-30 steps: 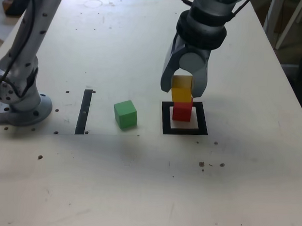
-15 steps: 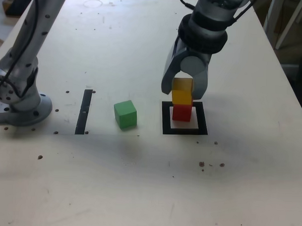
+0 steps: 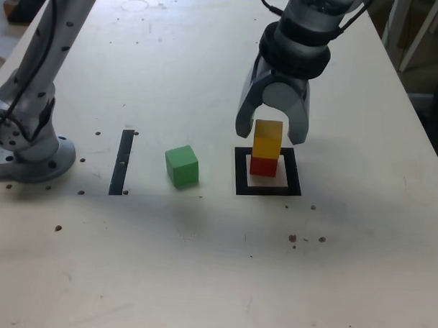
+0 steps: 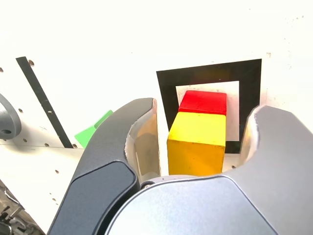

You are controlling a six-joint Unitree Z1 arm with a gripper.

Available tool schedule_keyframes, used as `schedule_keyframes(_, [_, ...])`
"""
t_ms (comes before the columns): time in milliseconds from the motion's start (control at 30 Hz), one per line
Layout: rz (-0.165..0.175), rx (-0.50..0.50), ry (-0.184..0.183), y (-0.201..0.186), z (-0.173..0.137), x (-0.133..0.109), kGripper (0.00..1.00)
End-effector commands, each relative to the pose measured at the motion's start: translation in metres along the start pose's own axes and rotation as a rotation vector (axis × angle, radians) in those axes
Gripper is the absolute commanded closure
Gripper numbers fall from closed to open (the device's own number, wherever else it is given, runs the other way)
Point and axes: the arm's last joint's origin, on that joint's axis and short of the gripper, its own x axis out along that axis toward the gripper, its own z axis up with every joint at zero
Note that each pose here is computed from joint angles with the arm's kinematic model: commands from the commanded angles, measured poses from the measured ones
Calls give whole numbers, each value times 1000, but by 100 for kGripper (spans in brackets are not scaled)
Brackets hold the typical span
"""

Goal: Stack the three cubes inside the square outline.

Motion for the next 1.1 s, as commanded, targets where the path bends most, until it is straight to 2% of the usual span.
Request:
schedule_keyframes(0, [3, -2, -1, 1, -1, 0, 1])
schedule_keyframes(200, [30, -9, -32, 2, -20, -15, 1])
schedule_keyframes(367, [60, -34, -72, 2, -52, -32, 1])
schedule_keyframes(467, [70, -60, -82, -1, -74, -37, 1])
schedule_keyframes(600, [70, -110, -66, -10, -102, -34, 0])
schedule_keyframes(800, [60, -187, -31, -31, -126, -19, 0])
schedule_keyframes(1067, [0, -265, 7, -46, -132, 8, 0])
